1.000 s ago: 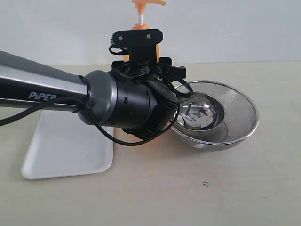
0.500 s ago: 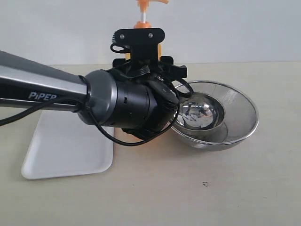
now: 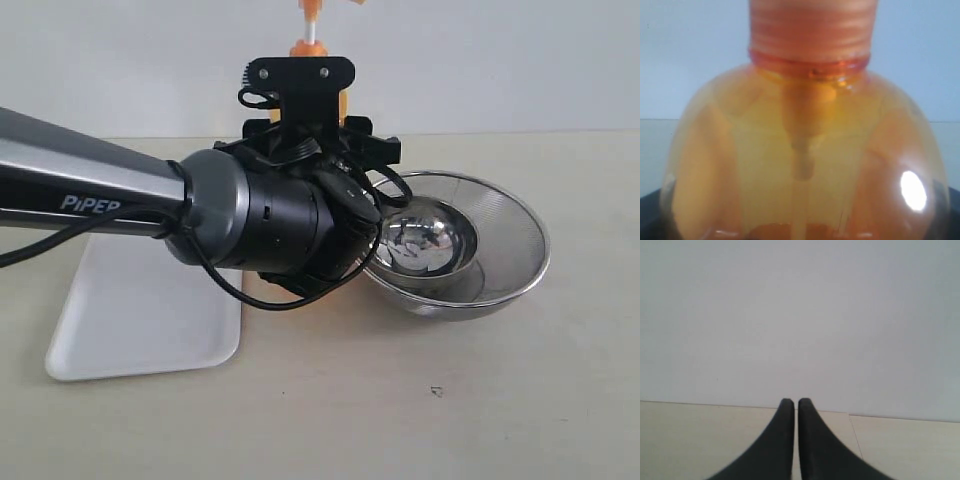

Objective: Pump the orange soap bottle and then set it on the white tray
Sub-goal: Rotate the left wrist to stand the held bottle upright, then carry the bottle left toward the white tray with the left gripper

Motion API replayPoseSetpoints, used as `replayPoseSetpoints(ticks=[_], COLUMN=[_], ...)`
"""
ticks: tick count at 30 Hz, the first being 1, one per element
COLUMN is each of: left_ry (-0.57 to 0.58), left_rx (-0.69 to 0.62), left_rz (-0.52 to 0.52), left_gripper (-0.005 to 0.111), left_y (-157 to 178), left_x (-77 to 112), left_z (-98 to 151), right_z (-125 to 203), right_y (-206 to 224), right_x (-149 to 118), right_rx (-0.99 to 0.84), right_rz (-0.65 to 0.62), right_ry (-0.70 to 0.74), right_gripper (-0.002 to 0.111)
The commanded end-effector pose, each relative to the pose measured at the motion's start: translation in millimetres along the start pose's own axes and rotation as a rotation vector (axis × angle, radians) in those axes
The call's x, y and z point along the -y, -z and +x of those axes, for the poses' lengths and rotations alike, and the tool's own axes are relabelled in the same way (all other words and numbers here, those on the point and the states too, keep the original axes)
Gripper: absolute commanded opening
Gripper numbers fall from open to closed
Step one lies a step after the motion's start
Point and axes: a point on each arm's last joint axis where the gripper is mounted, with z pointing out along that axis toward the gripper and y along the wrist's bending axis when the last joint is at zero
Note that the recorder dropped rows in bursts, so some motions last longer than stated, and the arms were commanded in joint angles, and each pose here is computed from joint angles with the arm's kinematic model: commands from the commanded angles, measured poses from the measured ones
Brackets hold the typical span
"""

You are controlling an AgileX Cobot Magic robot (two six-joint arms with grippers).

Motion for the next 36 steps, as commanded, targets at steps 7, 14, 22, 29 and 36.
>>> replayPoseSetpoints(ticks=[7, 14, 22, 29, 36], left_ry=[-0.026, -0.03, -0.033, -0.034, -0.008], left_rx=[0.112, 0.117, 0.121, 0.142, 0.187], left_rz=[0.012, 0.016, 0.019, -0.004, -0.013], left_gripper=[0.005, 0.005, 0.005, 0.005, 0.005], left_y=[3, 3, 3, 3, 13], left_x=[0.7, 1.0, 1.3, -0.7, -10.6], left_z=[-22, -23, -23, -25, -56], right_z=[-1, -3, -3, -3, -3], right_y=[4, 4, 4, 4, 4], right_x=[4, 3, 3, 3, 3], right_rx=[0.008, 0.024, 0.024, 0.024, 0.024], right_rz=[0.013, 0.01, 0.01, 0.01, 0.01], right_ry=[0.002, -0.002, 0.0, -0.002, -0.001], right_gripper=[0.0, 0.0, 0.0, 0.0, 0.0])
